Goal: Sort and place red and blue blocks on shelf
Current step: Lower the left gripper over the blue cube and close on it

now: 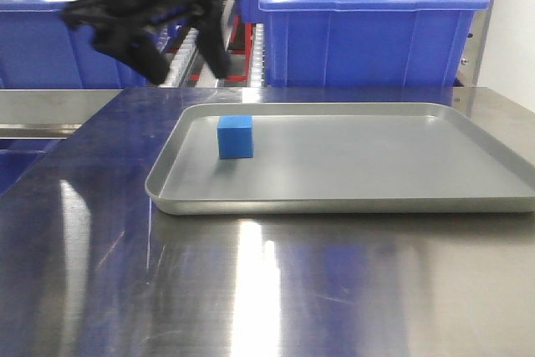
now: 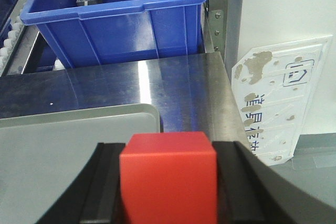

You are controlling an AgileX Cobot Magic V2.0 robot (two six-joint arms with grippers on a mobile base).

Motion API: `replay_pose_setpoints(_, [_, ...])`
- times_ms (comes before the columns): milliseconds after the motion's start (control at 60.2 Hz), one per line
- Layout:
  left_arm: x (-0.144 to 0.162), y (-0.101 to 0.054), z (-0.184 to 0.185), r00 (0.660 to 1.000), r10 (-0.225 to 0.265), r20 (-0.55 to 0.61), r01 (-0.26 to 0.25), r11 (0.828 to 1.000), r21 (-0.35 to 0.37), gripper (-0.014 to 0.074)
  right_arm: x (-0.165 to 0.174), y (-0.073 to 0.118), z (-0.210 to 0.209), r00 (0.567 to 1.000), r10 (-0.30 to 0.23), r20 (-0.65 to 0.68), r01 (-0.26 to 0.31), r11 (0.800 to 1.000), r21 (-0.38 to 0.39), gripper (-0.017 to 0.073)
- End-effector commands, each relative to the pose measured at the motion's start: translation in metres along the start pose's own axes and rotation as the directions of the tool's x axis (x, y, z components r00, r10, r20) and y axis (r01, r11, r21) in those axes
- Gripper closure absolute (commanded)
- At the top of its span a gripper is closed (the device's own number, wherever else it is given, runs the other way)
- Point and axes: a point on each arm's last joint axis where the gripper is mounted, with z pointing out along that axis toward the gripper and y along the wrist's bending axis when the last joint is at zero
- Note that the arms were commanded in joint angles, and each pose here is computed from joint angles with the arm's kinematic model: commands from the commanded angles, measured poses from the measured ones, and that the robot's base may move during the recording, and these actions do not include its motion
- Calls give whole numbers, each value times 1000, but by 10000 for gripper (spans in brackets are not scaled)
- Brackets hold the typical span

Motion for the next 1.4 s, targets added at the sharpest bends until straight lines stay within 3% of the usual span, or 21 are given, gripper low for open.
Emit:
replay_pose_setpoints(0, [-16, -17, -16, 995, -1, 101, -5, 999, 54, 84, -18, 3, -6, 992, -13, 122, 15, 1000, -17, 497])
replay_pose_setpoints(216, [-20, -28, 2, 995, 12, 95, -18, 998, 67, 85, -18, 3, -6, 992, -13, 122, 15, 1000, -17, 497])
replay_pose_setpoints(332, [-20, -27, 10, 996, -31, 89, 26, 998, 58, 85, -18, 3, -6, 992, -13, 122, 15, 1000, -17, 497])
replay_pose_setpoints(482, [-20, -26, 16, 995, -49, 89, 44, 997, 57, 85, -18, 3, -6, 992, -13, 122, 15, 1000, -17, 497])
replay_pose_setpoints(1379, [-17, -20, 53, 994, -67, 91, 64, 997, 35, 86, -18, 3, -6, 992, -13, 122, 15, 1000, -17, 497])
